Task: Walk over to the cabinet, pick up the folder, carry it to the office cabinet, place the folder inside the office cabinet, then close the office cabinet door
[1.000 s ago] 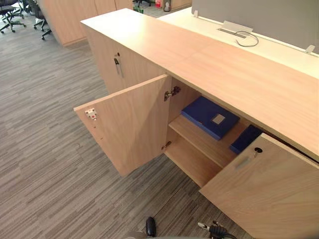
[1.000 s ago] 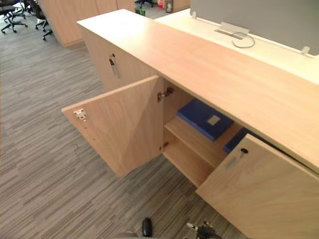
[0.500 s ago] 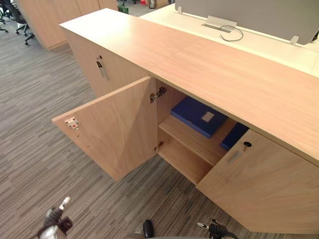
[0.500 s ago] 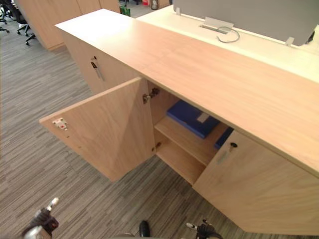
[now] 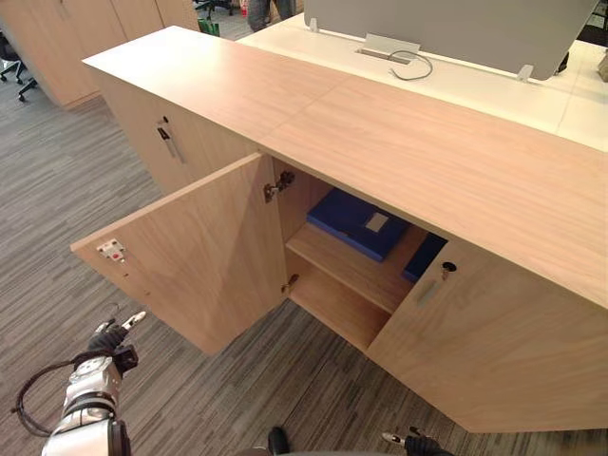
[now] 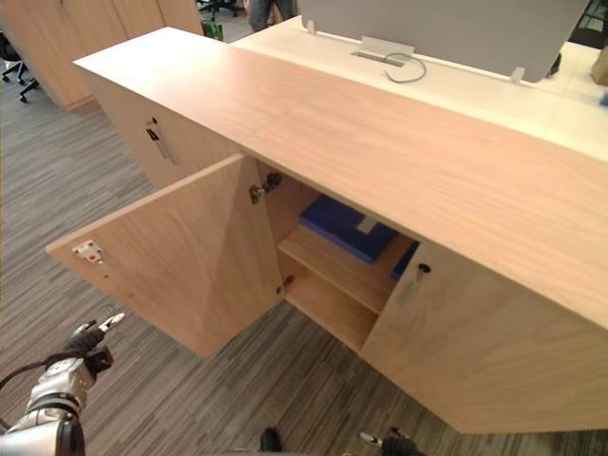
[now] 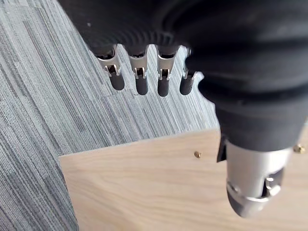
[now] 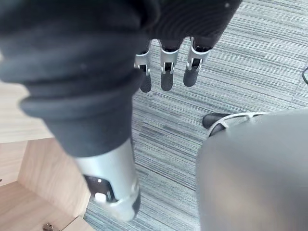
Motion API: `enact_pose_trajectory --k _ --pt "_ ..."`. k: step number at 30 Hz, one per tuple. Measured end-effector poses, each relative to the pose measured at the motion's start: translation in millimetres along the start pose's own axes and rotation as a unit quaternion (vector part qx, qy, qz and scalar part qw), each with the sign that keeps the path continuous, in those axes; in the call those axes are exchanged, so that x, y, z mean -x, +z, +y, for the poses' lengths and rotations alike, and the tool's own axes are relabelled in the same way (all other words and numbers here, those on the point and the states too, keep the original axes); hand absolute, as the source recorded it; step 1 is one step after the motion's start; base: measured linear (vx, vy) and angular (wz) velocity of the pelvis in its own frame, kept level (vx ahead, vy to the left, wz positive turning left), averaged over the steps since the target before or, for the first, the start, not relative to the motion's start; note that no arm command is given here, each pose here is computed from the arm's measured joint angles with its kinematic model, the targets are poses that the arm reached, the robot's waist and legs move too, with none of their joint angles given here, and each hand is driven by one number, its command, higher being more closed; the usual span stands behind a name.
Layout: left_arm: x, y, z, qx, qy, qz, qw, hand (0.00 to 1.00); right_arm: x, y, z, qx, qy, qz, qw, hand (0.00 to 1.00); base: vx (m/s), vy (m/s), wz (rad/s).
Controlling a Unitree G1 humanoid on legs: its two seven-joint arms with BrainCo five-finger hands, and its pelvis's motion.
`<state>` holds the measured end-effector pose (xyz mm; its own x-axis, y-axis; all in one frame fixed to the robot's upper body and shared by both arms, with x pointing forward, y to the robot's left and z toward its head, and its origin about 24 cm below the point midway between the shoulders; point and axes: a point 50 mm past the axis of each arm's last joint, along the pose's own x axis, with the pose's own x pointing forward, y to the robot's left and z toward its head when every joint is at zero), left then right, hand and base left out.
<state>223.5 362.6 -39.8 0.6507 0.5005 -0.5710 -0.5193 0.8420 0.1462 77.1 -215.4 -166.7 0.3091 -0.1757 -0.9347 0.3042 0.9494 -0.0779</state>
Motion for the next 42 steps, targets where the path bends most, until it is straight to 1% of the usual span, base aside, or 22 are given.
enact_pose_trajectory --k 3,7,10,12,18,20,23,25,31,33,37,39,42 --pt "-2.3 9.4 -10.2 -0.029 -0.016 -0.006 0.999 0.00 1.1 -8.8 -4.6 -0.011 -0.006 0.013 1.000 0.00 -0.06 -0.004 -0.01" --pt "-4.3 24.5 -16.6 -0.062 -0.023 -0.022 0.998 0.00 2.3 -17.8 -8.1 -0.023 -0.011 0.032 0.999 0.00 -0.04 0.004 -0.02" --pt "-6.4 42.1 -13.1 -0.073 -0.015 -0.034 0.997 0.00 2.8 -20.4 -10.2 -0.032 -0.015 0.037 0.999 0.00 -0.03 0.004 -0.05" --pt "-7.0 57.0 -3.3 -0.094 0.003 -0.043 0.995 0.00 2.7 -19.1 -10.6 -0.033 -0.015 0.034 0.999 0.00 -0.02 -0.001 -0.07" --pt "-4.7 82.6 19.9 -0.116 0.038 -0.064 0.991 0.00 3.0 -20.1 -12.0 -0.037 -0.014 0.035 0.999 0.00 -0.02 -0.001 -0.21" --pt "-4.7 90.2 19.1 -0.122 0.040 -0.069 0.989 0.00 3.4 -22.0 -12.3 -0.037 -0.011 0.037 0.999 0.00 -0.03 -0.001 -0.11" --pt "-4.4 98.1 18.9 -0.164 0.054 -0.076 0.982 0.00 4.0 -24.7 -13.4 -0.040 -0.009 0.039 0.998 0.00 -0.03 -0.003 -0.05" --pt "-4.1 99.8 19.6 -0.203 0.063 -0.077 0.974 0.00 4.6 -26.5 -14.9 -0.041 -0.011 0.037 0.998 0.00 -0.02 -0.003 -0.01" --pt "-4.4 99.4 16.7 -0.239 0.066 -0.077 0.966 0.00 5.0 -27.5 -15.6 -0.041 -0.012 0.035 0.998 0.00 0.00 0.000 0.00" --pt "-4.8 99.6 11.5 -0.246 0.066 -0.082 0.964 0.00 5.0 -27.6 -15.6 -0.041 -0.013 0.034 0.998 0.00 -0.01 -0.003 0.04" --pt "-3.2 95.3 -11.3 -0.243 0.064 -0.119 0.961 0.00 5.3 -28.4 -16.3 -0.041 -0.016 0.033 0.999 0.00 -0.01 -0.003 0.18" --pt "-1.0 81.8 -26.6 -0.241 0.051 -0.131 0.960 0.00 5.1 -27.6 -16.1 -0.040 -0.019 0.031 0.999 0.00 -0.01 0.005 0.20" --pt "6.2 37.2 -53.4 -0.257 0.009 -0.118 0.959 0.00 4.8 -27.0 -13.6 -0.040 -0.020 0.030 0.999 0.00 -0.01 0.017 0.26"
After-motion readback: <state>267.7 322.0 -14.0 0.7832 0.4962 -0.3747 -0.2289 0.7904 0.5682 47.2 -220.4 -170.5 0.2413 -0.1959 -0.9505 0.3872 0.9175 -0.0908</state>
